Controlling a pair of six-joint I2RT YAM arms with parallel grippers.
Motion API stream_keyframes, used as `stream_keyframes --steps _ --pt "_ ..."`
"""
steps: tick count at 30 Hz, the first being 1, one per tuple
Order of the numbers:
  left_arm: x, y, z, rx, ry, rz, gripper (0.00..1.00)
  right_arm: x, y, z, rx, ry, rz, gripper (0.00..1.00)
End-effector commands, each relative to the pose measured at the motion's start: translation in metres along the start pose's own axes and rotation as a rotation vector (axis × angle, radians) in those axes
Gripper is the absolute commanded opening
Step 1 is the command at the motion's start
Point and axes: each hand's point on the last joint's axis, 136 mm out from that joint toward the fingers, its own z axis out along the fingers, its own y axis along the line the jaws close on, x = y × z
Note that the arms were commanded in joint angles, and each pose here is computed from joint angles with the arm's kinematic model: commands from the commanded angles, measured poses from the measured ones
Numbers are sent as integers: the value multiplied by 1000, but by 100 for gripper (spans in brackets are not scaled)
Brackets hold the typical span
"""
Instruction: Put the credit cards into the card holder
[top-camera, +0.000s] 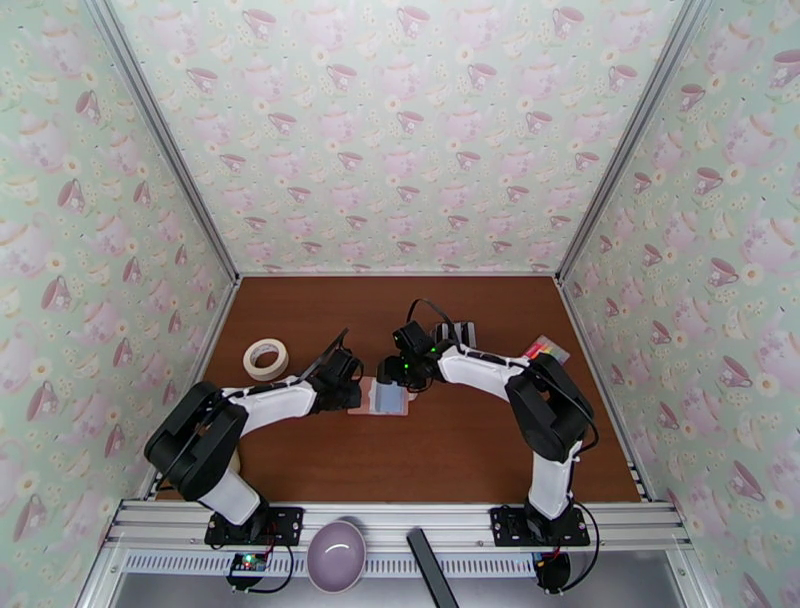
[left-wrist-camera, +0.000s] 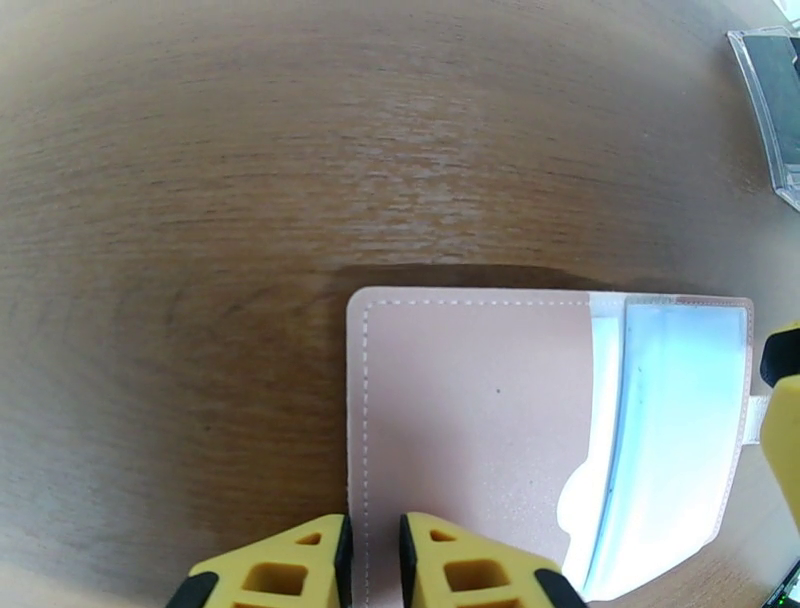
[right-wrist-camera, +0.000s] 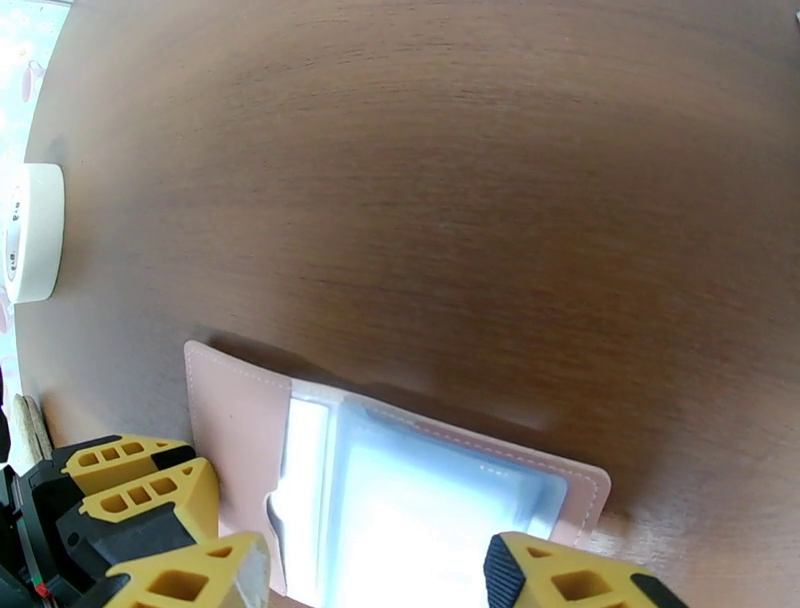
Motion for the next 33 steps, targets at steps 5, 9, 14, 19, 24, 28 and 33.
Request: stream_keyframes --steps 5,9,14,19,24,28,33 --pt "15 4 4 24 33 -11 21 0 3 10 16 11 -9 61" --pt "15 6 3 25 25 -20 21 3 1 16 23 23 -3 61" --pt "15 6 5 43 20 -38 22 8 -1 22 30 39 -1 61" --pt "15 5 7 55 23 -43 23 14 6 28 11 58 1 61" --pt "15 4 6 65 24 -48 23 17 15 30 -14 66 6 61" --pt "15 2 6 80 23 -52 25 18 23 29 -62 71 31 61" --pt "17 0 4 103 20 -61 37 22 35 30 -140 85 75 61"
